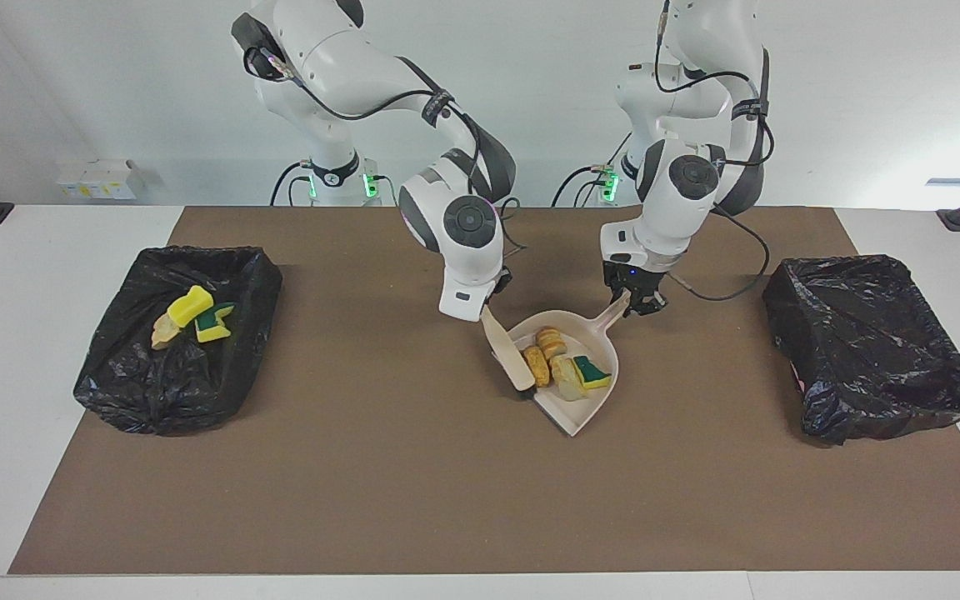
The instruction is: Sweep and dump trash in bin
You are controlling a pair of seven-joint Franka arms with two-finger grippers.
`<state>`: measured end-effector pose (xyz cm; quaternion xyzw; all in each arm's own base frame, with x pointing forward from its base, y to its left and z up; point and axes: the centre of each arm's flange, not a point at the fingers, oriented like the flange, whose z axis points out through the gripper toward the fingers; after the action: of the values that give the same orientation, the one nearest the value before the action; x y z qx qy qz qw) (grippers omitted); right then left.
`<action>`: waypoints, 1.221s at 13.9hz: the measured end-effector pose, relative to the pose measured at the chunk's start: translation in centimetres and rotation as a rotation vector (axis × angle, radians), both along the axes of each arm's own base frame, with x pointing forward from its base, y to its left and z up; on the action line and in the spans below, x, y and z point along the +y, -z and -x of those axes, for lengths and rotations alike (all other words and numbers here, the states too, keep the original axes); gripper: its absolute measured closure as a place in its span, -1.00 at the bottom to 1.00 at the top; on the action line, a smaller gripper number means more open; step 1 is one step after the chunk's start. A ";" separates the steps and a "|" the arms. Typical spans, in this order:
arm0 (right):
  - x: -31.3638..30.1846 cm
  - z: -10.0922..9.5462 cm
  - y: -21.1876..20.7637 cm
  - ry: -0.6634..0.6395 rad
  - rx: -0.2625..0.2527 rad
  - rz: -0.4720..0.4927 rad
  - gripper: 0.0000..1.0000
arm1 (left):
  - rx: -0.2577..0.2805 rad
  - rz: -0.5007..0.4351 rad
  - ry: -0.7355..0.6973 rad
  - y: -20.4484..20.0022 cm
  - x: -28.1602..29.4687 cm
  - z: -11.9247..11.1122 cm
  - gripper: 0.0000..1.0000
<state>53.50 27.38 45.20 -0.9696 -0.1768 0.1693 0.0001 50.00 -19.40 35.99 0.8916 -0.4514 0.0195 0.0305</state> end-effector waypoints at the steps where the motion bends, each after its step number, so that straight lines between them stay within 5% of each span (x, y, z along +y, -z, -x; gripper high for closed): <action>1: -0.2 0.9 -1.3 0.018 0.006 0.026 0.49 | -0.012 0.007 -0.006 -0.1 0.0 -0.2 0.36; 7: 4.1 7.1 0.1 0.174 0.003 0.082 0.49 | -0.077 0.047 -0.122 -3.8 5.2 -3.6 0.36; 12: 9.7 15.3 3.8 0.280 -0.056 0.042 0.49 | 0.019 0.088 -0.141 -10.7 15.4 -5.8 0.36; 17: 13.3 20.3 7.5 0.309 -0.102 0.040 0.49 | 0.016 0.126 -0.099 -15.8 31.0 -4.7 0.36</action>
<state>33.20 40.71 37.74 -0.9924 -0.0220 0.1212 -0.0024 54.75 11.63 51.80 0.9092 -0.4045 0.0421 0.0891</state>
